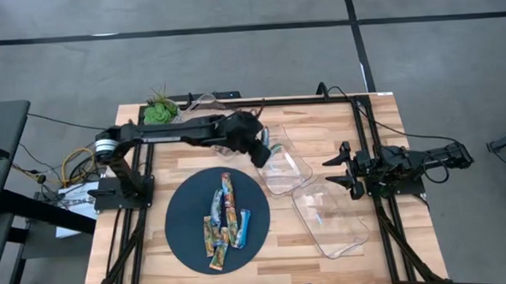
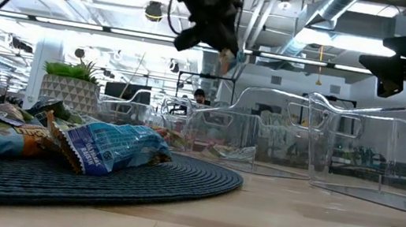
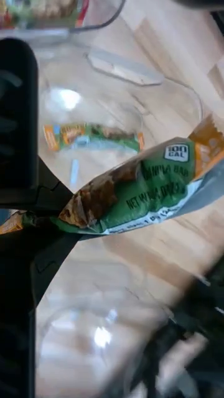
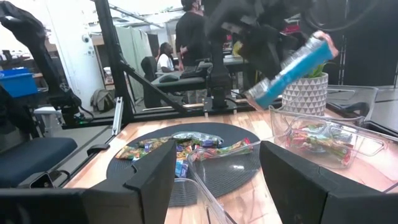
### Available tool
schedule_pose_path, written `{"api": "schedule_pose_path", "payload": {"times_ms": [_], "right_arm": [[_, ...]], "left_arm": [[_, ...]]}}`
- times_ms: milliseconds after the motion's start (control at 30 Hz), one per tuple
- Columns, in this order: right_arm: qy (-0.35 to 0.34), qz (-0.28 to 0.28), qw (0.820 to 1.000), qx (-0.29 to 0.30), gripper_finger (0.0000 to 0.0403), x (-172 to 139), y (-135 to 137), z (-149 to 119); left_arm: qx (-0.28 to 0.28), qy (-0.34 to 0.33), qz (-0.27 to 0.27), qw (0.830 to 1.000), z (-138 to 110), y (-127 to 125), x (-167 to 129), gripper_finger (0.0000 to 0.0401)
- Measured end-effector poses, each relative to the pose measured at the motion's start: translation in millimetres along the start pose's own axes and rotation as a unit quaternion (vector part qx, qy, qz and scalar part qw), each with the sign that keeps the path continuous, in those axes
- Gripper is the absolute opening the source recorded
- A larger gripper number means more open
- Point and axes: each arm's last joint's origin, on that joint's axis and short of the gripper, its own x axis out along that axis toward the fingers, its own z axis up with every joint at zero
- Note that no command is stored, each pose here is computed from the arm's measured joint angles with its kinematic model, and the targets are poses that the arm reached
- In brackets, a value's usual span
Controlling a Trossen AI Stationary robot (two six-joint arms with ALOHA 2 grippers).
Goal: Pick and place Granola Bars by type
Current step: Put the yellow granola bar into the middle transparent bin
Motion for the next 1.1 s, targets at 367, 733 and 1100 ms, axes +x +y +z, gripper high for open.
{"api": "schedule_pose_path", "payload": {"times_ms": [367,733,1100], "right_arm": [[0.000,0.000,1.000,0.000,0.0224,0.0,0.0,0.0],[0.001,0.000,1.000,0.000,0.0224,0.0,0.0,-0.1],[0.004,-0.001,1.000,0.000,0.0224,0.4,-0.1,-0.7]], "left_arm": [[0.121,0.098,0.039,0.987,27.0,-7.9,49.5,0.0027],[0.176,0.168,0.055,0.968,12.2,-1.8,97.7,0.0027],[0.184,0.197,0.056,0.961,-1.4,0.6,118.3,0.0027]]}}
